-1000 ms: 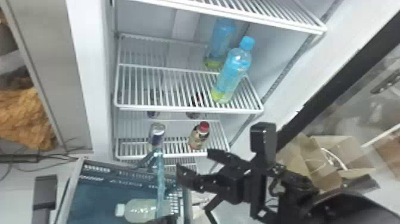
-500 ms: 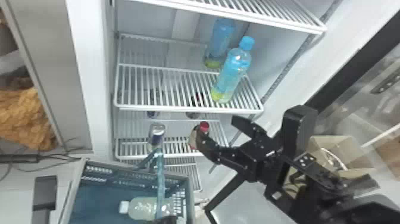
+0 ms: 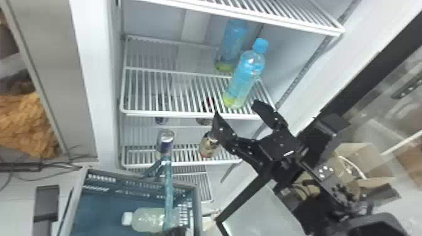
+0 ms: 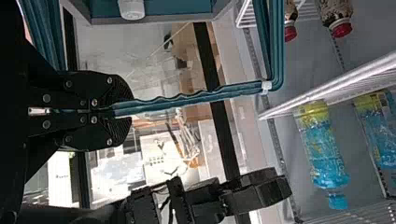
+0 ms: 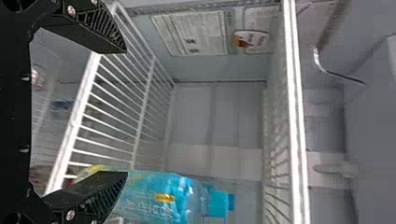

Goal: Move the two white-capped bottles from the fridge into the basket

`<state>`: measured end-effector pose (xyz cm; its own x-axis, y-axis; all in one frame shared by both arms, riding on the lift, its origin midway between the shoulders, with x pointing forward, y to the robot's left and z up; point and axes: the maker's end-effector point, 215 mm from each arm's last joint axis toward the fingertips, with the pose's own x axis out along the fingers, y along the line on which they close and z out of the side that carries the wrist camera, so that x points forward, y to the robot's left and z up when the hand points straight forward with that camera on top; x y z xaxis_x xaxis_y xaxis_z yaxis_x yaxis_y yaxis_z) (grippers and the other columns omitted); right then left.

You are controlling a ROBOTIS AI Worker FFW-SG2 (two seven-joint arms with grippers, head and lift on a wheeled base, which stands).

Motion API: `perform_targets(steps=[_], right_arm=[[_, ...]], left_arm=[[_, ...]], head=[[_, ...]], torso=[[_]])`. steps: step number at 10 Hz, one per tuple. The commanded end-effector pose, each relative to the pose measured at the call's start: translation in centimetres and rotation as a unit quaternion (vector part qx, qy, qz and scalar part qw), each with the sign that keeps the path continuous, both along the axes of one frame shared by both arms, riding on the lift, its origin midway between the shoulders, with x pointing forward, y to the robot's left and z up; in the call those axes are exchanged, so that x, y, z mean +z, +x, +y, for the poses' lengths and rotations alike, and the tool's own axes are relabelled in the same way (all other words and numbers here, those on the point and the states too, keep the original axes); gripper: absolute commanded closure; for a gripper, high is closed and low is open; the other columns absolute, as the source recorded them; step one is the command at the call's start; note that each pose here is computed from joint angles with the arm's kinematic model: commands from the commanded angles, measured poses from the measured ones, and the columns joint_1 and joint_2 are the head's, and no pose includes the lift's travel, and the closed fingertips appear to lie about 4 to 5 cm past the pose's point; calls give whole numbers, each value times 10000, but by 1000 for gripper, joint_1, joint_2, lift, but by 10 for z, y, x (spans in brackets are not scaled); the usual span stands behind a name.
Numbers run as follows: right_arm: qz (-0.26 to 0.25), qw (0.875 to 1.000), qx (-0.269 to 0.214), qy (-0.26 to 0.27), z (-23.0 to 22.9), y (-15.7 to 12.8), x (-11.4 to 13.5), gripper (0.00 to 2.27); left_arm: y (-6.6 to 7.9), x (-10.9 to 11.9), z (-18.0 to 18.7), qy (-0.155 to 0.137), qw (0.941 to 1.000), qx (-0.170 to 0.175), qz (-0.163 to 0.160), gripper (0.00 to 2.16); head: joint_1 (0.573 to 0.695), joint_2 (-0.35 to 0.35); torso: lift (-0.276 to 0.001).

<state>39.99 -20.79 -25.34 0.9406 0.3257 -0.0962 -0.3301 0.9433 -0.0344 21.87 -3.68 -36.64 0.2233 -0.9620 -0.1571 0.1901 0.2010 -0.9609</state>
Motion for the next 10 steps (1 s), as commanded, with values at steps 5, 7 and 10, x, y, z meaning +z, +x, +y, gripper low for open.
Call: perform_targets(steps=[5, 7, 10], right_arm=[[-576, 9966, -558, 191, -28, -23, 15, 116], [-520, 9961, -686, 191, -35, -27, 10, 116], [-377, 9964, -717, 250, -38, -26, -6, 116]], left_arm=[[-4, -1, -1, 0, 10000, -29, 33, 1193], [-4, -1, -1, -6, 10000, -25, 33, 1193], [-3, -2, -1, 3, 10000, -24, 32, 1193]], head=[[695, -350], [695, -350], [695, -350]], torso=[[0], [0], [0]])
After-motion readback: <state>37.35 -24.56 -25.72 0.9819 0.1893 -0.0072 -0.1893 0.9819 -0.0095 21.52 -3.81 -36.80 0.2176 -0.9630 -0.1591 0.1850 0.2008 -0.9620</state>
